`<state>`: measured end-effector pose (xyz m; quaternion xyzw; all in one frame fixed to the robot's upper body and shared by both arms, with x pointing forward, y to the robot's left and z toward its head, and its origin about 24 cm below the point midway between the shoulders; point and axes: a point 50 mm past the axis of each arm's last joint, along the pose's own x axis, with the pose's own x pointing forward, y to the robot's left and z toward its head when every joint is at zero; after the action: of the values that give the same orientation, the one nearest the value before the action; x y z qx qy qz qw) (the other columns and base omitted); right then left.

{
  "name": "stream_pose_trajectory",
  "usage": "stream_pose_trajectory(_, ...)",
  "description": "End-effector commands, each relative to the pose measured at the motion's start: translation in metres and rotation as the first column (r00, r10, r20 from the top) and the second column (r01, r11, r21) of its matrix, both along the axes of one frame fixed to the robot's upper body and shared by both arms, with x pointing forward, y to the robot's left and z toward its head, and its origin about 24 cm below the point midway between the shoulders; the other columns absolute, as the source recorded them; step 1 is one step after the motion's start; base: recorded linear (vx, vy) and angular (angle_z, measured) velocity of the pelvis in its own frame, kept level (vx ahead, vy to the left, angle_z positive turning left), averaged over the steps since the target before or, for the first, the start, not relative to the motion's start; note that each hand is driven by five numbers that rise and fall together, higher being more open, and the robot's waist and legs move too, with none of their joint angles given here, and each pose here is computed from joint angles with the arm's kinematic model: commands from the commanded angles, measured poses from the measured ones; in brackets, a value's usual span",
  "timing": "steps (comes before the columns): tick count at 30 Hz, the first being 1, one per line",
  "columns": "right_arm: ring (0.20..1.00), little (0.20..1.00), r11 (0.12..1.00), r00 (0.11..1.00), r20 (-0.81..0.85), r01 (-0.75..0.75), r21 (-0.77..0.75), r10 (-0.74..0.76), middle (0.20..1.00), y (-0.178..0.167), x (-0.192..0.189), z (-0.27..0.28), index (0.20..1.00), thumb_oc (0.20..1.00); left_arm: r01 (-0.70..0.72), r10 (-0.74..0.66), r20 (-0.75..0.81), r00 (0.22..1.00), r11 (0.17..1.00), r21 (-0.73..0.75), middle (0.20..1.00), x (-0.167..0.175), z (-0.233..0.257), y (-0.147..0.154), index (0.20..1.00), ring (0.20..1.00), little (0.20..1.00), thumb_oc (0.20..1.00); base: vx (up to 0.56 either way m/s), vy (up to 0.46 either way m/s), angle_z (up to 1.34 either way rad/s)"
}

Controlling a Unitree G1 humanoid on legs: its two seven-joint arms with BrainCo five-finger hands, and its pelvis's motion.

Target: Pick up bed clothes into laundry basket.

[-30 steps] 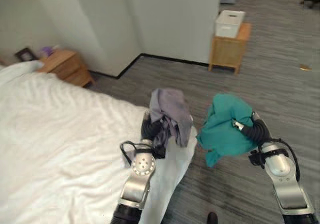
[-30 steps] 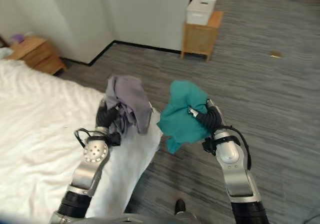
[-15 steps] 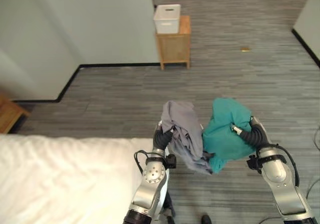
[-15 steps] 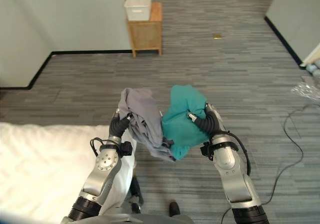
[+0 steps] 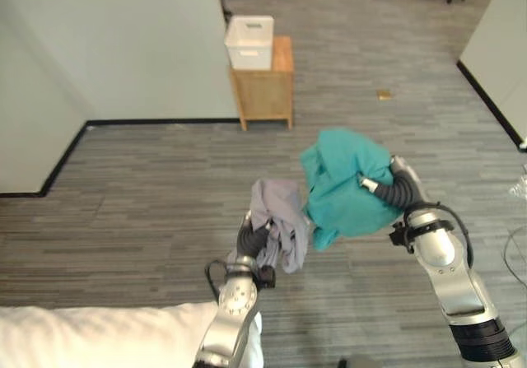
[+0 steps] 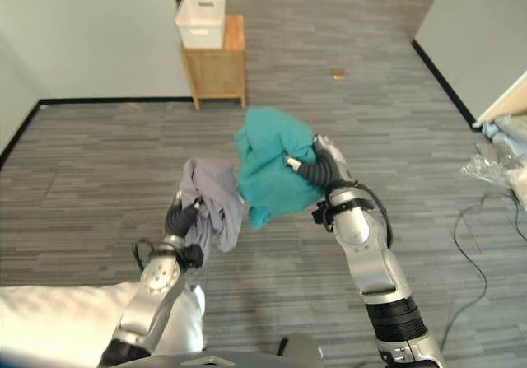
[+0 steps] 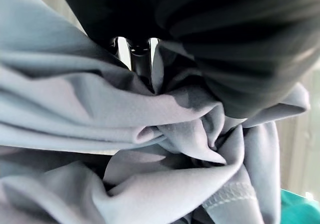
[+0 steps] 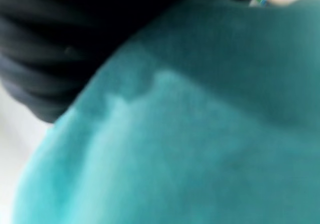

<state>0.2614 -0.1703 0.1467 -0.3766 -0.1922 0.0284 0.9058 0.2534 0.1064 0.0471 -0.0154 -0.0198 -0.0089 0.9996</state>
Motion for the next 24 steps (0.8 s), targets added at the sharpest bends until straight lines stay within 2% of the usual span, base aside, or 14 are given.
stream_pose_trajectory(1, 0.2, 0.2, 0.998, 0.992, 0.104, 0.062, 0.023, -0.064, 0.2, -0.016, -0.007, 0.021, 0.2, 0.2, 0.093, -0.085, 0.154, 0.984, 0.994, -0.049, 0.2, 0.0, 0.027, -0.021, 0.2, 0.2, 0.2, 0.2, 0.24, -0.184, 1.33)
stream_pose_trajectory(6, 0.2, 0.2, 0.996, 0.995, 0.054, 0.088, 0.031, -0.089, 0.2, -0.019, -0.007, 0.007, 0.2, 0.2, 0.145, -0.145, 0.176, 0.974, 0.989, 0.017, 0.2, 0.001, 0.035, -0.023, 0.2, 0.2, 0.2, 0.2, 0.58, -0.318, 0.66)
stream_pose_trajectory(9, 0.2, 0.2, 0.999, 0.998, 0.026, 0.051, 0.005, -0.051, 0.2, -0.016, -0.005, 0.005, 0.2, 0.2, 0.119, -0.122, 0.186, 0.975, 0.992, 0.029, 0.2, 0.004, 0.037, -0.019, 0.2, 0.2, 0.2, 0.2, 0.61, -0.515, 0.9)
stream_pose_trajectory(14, 0.2, 0.2, 0.995, 0.993, 0.077, 0.097, -0.02, -0.095, 0.2, -0.025, 0.007, 0.021, 0.2, 0.2, 0.11, -0.111, 0.202, 0.973, 0.994, 0.02, 0.2, 0.006, 0.041, -0.01, 0.2, 0.2, 0.2, 0.2, 0.21, -0.22, 0.75)
stream_pose_trajectory(24, 0.2, 0.2, 0.996, 0.996, 0.005, 0.087, -0.012, -0.087, 0.2, -0.013, 0.021, 0.007, 0.2, 0.2, 0.034, -0.03, 0.163, 0.986, 0.999, -0.021, 0.2, -0.008, 0.027, 0.008, 0.2, 0.2, 0.2, 0.2, 0.44, -0.056, -0.21)
